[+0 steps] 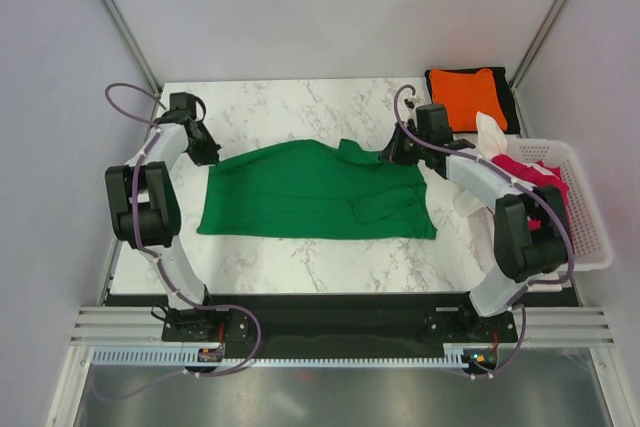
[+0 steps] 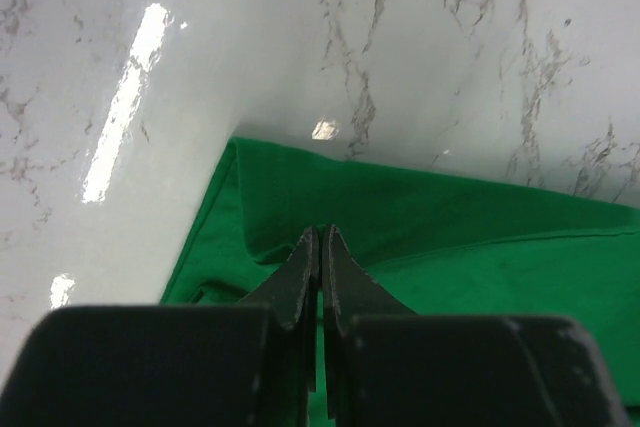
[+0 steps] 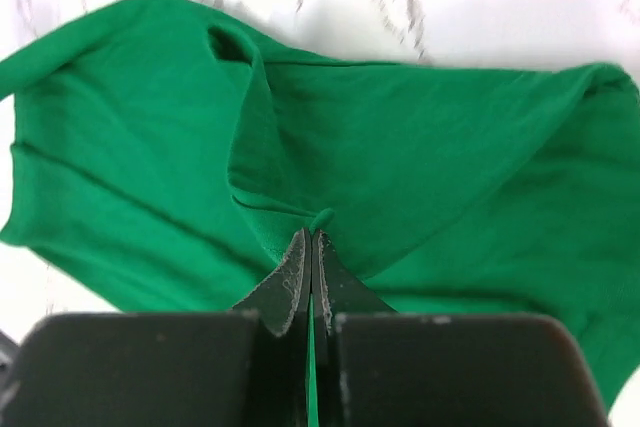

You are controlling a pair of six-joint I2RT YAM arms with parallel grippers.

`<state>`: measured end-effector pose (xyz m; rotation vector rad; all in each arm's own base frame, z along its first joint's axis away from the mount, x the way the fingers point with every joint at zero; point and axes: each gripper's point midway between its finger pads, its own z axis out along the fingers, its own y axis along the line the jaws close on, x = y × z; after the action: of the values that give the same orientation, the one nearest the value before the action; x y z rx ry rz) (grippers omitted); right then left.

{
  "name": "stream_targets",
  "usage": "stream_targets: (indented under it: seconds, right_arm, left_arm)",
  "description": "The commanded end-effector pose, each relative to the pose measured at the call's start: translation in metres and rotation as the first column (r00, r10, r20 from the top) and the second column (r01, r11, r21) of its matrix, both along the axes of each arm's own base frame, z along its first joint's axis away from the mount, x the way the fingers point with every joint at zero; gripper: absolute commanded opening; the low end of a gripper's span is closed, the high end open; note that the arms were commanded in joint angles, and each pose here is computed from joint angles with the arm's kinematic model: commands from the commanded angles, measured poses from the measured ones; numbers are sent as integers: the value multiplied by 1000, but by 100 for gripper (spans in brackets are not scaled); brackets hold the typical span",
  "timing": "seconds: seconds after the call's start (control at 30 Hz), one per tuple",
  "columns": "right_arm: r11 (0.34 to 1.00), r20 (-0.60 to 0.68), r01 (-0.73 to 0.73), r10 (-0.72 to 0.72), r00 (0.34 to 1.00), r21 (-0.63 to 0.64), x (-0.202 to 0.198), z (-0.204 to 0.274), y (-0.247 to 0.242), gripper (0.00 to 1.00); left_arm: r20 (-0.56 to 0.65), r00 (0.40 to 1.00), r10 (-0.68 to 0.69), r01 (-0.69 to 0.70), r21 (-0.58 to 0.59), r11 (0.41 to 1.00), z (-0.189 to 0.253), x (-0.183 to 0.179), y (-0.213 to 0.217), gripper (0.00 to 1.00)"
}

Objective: Fold and stack the t-shirts

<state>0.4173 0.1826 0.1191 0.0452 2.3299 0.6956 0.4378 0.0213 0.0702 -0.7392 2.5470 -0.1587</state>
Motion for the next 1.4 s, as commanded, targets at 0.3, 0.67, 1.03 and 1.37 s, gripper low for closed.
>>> stream_targets:
  seconds: [0.3, 0.67, 1.03, 1.37]
  right_arm:
    - [999, 45, 24, -23, 999, -29, -79, 24, -24, 0]
    - [995, 20, 86, -85, 996, -56, -113, 9, -43, 0]
    - [972, -32, 227, -229, 973, -57, -159, -13, -69, 53]
    - [979, -34, 205, -204, 978, 18, -143, 9, -51, 75]
  left_arm:
    - [43, 998, 38, -46, 207, 977, 21, -11, 48, 2]
    - [19, 997, 68, -71, 253, 965, 17, -23, 57, 2]
    - [42, 990, 137, -143, 213, 966, 12, -67, 51, 69]
    - [112, 990, 89, -108, 180, 978, 33, -70, 42, 89]
